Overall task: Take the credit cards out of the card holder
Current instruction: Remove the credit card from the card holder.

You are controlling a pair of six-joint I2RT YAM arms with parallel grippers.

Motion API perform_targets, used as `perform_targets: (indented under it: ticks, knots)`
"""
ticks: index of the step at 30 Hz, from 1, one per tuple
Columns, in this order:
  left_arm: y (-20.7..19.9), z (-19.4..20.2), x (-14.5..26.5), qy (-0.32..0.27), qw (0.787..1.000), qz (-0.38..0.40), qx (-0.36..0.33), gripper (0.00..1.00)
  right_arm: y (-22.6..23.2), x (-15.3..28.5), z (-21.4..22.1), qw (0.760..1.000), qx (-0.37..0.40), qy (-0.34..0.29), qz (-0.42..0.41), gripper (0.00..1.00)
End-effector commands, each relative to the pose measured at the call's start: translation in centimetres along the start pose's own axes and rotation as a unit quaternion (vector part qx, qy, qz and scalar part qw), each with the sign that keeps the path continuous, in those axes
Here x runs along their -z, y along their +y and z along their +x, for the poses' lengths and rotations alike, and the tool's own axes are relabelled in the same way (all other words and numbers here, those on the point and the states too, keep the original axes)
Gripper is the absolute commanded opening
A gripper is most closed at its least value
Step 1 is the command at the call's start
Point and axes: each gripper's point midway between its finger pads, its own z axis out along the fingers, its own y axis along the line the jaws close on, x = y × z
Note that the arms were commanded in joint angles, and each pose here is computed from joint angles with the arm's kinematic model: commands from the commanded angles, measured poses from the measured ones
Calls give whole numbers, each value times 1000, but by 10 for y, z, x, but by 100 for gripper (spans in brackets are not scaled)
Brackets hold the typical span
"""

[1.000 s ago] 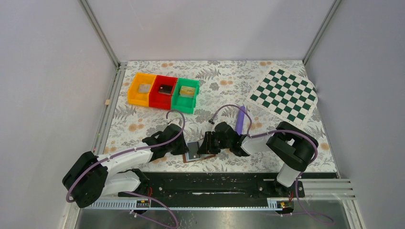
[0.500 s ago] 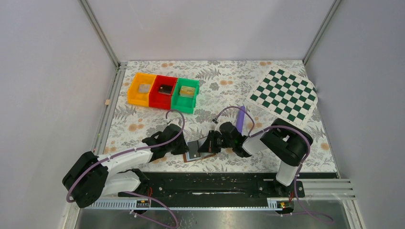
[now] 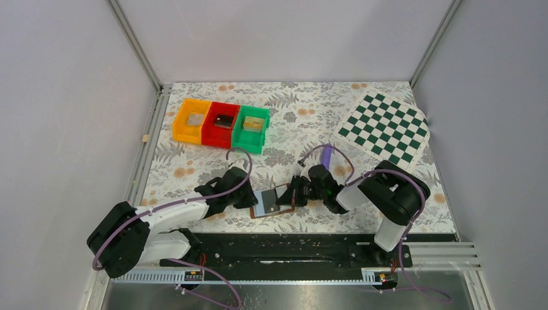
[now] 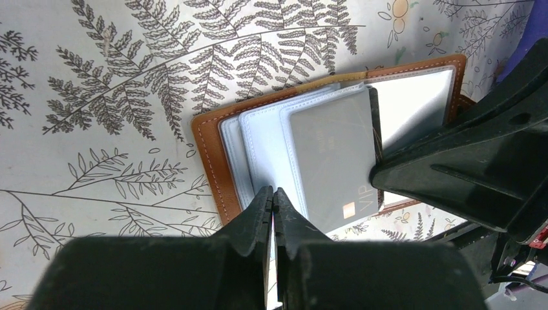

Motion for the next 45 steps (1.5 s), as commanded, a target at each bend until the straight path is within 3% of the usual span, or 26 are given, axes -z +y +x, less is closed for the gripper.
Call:
perform_targets:
  ticks: [1, 21, 27, 32, 40, 45]
  knots:
    - [29, 13, -4, 23, 998, -62, -18, 3, 9, 7, -9, 1000, 17, -12, -18, 0]
    - [30, 13, -4, 26, 997, -67, -9, 3, -1, 28, -22, 999, 13, -41, 11, 0]
    - [-27, -5, 19, 7, 998, 61, 1, 7, 10, 24, -21, 999, -2, -32, -21, 0]
    - [-50, -21, 34, -26, 993, 112, -7, 10, 23, 20, -18, 998, -15, -29, -45, 0]
    - [-61, -9, 6, -4, 988, 156, -8, 10, 17, 18, -17, 998, -28, -33, -39, 0]
    - [-37, 3, -17, 28, 996, 86, 2, 6, 13, 21, -15, 999, -24, -32, -27, 0]
